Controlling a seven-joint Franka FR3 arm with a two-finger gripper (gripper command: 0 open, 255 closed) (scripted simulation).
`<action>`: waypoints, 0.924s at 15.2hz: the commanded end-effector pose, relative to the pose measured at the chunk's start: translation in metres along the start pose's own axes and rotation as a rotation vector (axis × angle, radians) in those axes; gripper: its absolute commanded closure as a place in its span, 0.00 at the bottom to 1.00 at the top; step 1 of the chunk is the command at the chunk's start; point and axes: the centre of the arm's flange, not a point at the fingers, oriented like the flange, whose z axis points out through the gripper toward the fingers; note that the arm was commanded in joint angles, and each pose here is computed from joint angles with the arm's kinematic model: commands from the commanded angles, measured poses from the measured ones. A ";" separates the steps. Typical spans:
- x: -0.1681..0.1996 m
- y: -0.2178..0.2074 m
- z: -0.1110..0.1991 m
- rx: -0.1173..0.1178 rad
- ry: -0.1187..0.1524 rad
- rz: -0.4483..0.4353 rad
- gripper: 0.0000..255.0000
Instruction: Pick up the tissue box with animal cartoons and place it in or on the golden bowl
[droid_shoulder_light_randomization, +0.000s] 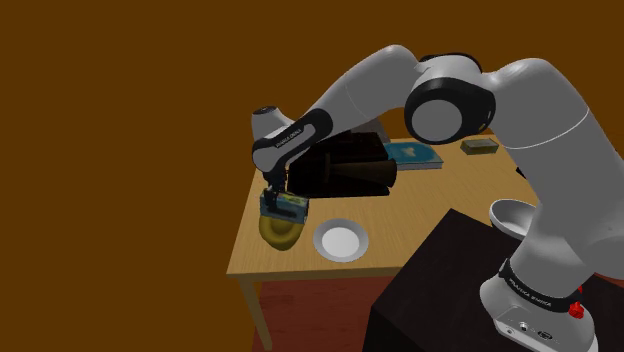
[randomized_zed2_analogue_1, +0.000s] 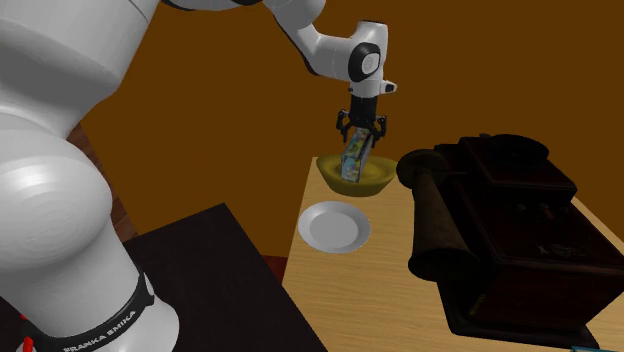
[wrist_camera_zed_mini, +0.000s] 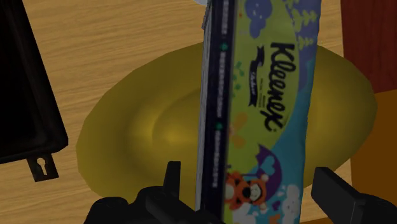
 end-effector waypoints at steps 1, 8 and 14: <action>0.000 0.000 0.000 0.000 0.000 0.000 0.00; 0.001 0.000 -0.050 0.000 0.000 0.000 0.00; 0.001 0.000 -0.050 0.000 0.000 0.000 0.00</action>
